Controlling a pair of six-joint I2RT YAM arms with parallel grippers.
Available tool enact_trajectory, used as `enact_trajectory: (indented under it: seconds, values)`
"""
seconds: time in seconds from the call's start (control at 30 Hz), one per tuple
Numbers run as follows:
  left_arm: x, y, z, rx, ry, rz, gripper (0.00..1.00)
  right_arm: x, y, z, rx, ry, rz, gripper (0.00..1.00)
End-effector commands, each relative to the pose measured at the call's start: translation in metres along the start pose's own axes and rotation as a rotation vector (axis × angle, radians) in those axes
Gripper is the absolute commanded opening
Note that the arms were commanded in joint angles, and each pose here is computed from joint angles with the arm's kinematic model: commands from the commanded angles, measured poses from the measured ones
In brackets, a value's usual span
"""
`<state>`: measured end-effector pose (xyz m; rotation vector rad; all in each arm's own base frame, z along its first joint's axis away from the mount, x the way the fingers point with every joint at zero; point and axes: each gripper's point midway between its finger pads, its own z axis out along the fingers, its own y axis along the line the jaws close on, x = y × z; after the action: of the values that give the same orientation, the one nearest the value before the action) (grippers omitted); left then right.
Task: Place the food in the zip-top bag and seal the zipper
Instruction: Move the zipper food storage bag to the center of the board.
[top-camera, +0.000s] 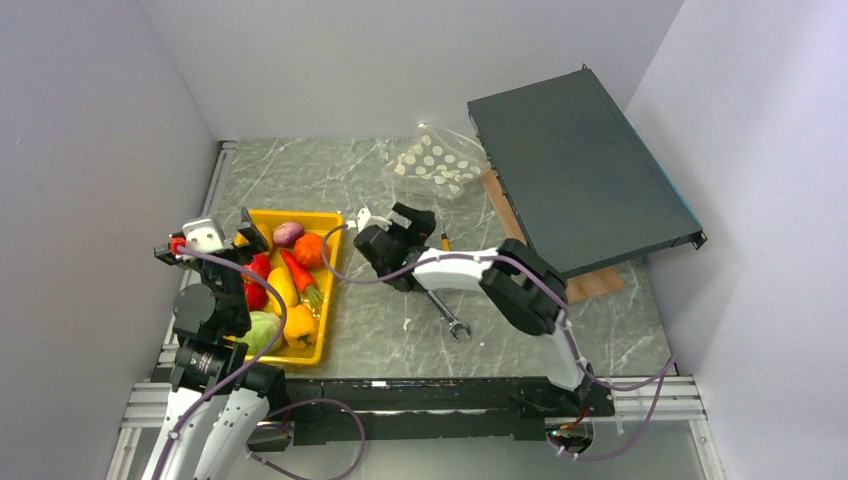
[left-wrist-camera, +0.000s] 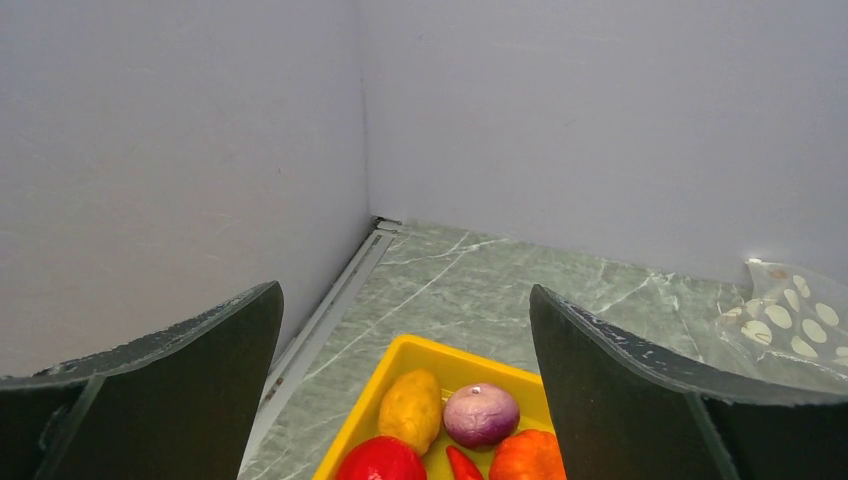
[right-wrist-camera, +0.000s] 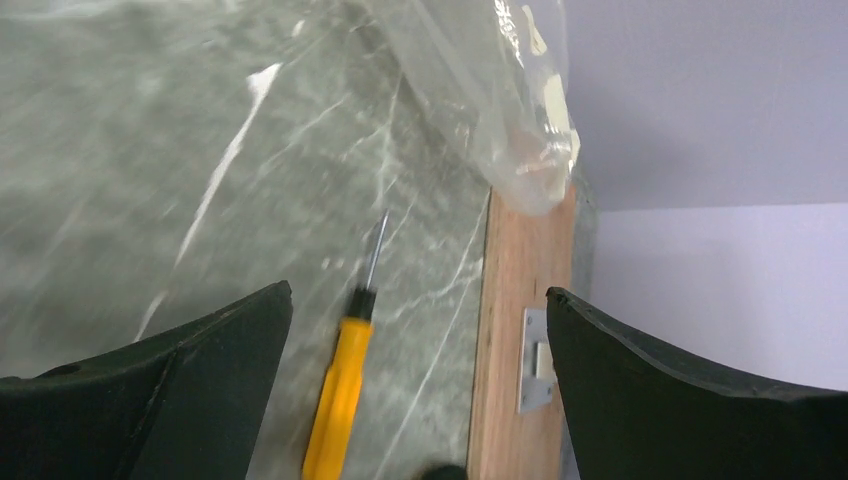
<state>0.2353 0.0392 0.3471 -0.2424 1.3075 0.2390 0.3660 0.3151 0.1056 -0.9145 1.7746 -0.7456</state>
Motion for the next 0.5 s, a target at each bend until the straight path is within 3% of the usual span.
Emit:
enact_trajectory:
  seconds: [0.0, 0.17, 0.47]
  values:
    - [-0.009, 0.003, 0.001, -0.019, -0.031, -0.013, 0.99, -0.018, -0.032, 0.06, 0.161, -0.003, -0.013, 0.99]
    - [-0.007, 0.002, 0.003, -0.017, -0.019, -0.007, 0.99, -0.007, -0.052, 0.114, 0.253, 0.048, -0.033, 0.99]
    - [-0.005, -0.004, 0.006, 0.013, -0.009, -0.002, 0.99, -0.009, -0.055, 0.13, 0.288, 0.023, -0.121, 0.99]
